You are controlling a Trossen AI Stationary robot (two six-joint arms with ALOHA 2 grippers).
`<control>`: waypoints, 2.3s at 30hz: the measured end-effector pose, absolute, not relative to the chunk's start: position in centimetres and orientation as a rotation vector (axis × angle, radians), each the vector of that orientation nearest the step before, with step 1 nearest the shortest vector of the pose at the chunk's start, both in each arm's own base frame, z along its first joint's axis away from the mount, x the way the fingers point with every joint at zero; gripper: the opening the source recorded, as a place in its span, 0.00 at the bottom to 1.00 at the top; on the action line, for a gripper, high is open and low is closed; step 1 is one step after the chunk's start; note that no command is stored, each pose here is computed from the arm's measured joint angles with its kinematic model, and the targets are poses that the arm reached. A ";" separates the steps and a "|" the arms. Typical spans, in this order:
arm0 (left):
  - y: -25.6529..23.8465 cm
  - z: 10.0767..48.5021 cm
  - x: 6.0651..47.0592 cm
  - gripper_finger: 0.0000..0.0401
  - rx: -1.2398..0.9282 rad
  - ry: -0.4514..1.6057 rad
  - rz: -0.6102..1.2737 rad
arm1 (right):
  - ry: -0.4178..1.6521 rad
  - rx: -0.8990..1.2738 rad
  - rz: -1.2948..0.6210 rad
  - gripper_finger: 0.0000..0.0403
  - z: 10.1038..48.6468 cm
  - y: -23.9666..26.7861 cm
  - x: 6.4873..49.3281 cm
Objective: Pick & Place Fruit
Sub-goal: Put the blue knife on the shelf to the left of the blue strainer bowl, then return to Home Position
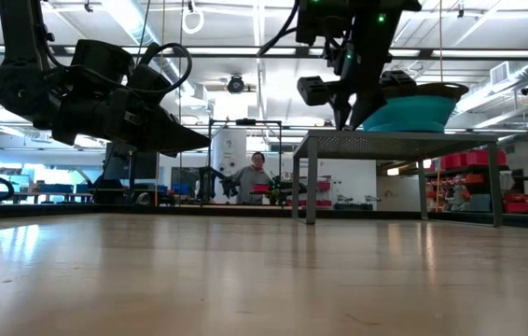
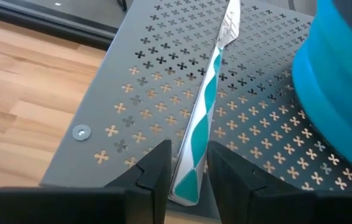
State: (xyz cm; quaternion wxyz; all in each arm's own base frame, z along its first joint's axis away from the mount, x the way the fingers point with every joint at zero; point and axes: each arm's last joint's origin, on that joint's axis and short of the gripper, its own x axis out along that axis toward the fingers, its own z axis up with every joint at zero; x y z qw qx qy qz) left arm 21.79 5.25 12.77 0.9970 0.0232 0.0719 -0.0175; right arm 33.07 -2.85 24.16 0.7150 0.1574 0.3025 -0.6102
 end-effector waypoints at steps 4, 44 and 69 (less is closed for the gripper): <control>5.3 12.8 21.8 0.04 0.046 0.144 -0.035 | 0.681 0.342 -1.350 0.28 24.1 -2.8 33.0; 5.3 12.8 21.8 0.06 0.042 0.145 -0.035 | 0.693 0.339 -1.343 0.28 24.1 -2.8 33.0; 5.3 12.7 21.8 0.02 0.039 0.153 -0.035 | 0.682 0.322 -1.315 0.45 24.8 -2.4 33.3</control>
